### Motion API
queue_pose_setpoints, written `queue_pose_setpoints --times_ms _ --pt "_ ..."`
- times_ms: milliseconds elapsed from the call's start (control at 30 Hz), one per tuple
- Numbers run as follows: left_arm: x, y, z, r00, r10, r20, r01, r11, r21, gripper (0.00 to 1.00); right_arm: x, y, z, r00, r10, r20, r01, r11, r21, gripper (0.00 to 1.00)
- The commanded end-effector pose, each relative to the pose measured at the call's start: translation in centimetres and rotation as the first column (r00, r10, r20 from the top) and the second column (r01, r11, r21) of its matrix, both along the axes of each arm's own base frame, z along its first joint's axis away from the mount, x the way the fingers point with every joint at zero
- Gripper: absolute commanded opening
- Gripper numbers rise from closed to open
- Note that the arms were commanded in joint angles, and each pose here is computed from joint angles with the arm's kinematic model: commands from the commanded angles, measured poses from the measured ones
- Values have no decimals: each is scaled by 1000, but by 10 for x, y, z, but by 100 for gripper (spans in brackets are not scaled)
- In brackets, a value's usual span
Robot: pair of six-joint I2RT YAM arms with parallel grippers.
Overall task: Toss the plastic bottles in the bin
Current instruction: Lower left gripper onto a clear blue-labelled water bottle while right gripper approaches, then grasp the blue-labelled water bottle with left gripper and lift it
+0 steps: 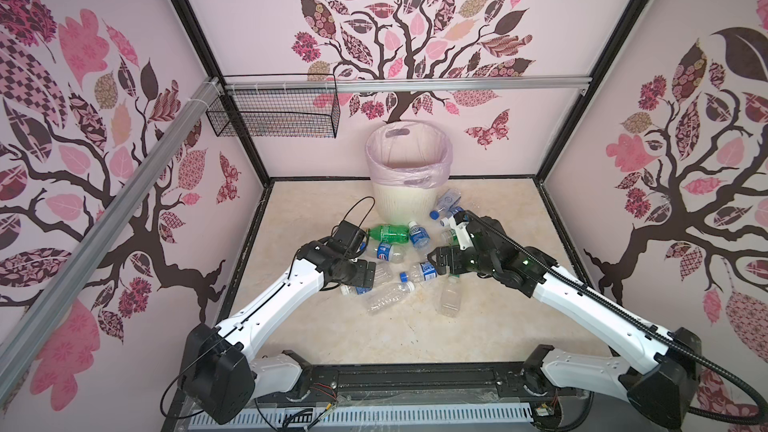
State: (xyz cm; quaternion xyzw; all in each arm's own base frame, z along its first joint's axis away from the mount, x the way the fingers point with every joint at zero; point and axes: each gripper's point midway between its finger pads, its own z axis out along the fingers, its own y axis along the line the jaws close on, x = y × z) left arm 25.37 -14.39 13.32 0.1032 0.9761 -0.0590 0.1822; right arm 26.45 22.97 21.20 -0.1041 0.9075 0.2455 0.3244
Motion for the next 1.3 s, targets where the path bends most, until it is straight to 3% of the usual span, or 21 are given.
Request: queue_pose_setpoints --times_ms 0,400,567,1000,1267 --pt "6 -1 -14 1000 -18 -1 18 1000 23 96 -6 16 -1 999 31 -14 -31 999 23 100" --pt "23 -11 -43 999 -45 -31 46 998 51 91 -13 34 -16 996 70 -52 -67 997 46 100" --pt "23 -12 -58 995 -46 -92 53 995 79 84 -13 34 -19 996 62 -60 -58 996 63 99" --pt "23 -3 -77 992 -22 -128 40 989 143 74 -15 34 -25 996 56 -70 -50 996 80 99" --pt "22 -4 -82 989 -24 -146 45 989 143 74 -18 34 -31 995 53 -83 -45 995 94 100"
